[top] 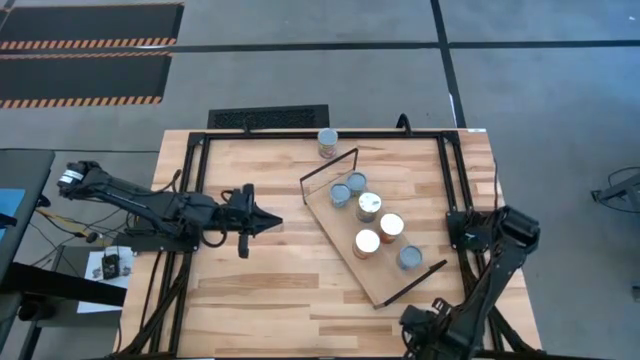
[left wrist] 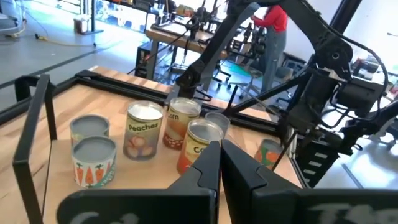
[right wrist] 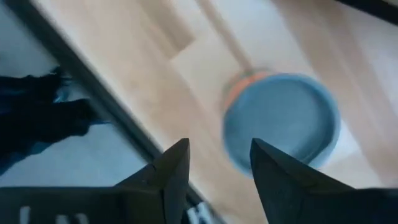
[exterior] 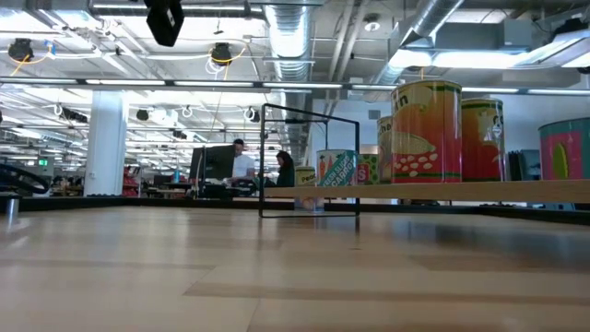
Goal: Pick and place cans onto a shelf
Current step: Put the canned oranges on the shelf
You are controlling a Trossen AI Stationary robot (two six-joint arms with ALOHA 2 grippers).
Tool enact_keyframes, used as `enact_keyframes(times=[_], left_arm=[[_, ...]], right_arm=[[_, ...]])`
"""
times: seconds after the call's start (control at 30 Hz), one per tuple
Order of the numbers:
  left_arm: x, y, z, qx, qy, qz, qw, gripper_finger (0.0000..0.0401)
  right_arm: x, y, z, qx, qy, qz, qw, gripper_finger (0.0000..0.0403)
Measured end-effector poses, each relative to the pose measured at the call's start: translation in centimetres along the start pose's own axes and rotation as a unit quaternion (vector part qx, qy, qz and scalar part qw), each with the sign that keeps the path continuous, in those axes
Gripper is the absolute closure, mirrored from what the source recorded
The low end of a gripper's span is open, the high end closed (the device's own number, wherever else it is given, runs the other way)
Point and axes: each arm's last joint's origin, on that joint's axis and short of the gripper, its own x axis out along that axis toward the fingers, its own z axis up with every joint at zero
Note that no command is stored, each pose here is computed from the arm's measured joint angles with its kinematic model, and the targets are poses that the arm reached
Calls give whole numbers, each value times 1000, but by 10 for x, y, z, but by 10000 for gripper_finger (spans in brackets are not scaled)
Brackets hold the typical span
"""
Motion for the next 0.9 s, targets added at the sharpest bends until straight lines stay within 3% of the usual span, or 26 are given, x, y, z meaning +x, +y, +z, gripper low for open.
enact_keyframes(times=[0.33,0.53,0.7,0.9], left_arm=[[1,0,-2,4,7,3,1000,401],[1,0,-2,7,7,3,1000,401],[1,0,-2,7,7,4,1000,401],[1,0,-2,13,8,4,1000,401]], right_arm=[[22,2,5,3,14,-25,1000,261],[26,5,7,9,30,-24,999,318],[19,5,9,0,37,-8,999,390],[-12,8,11,-28,39,46,998,393]])
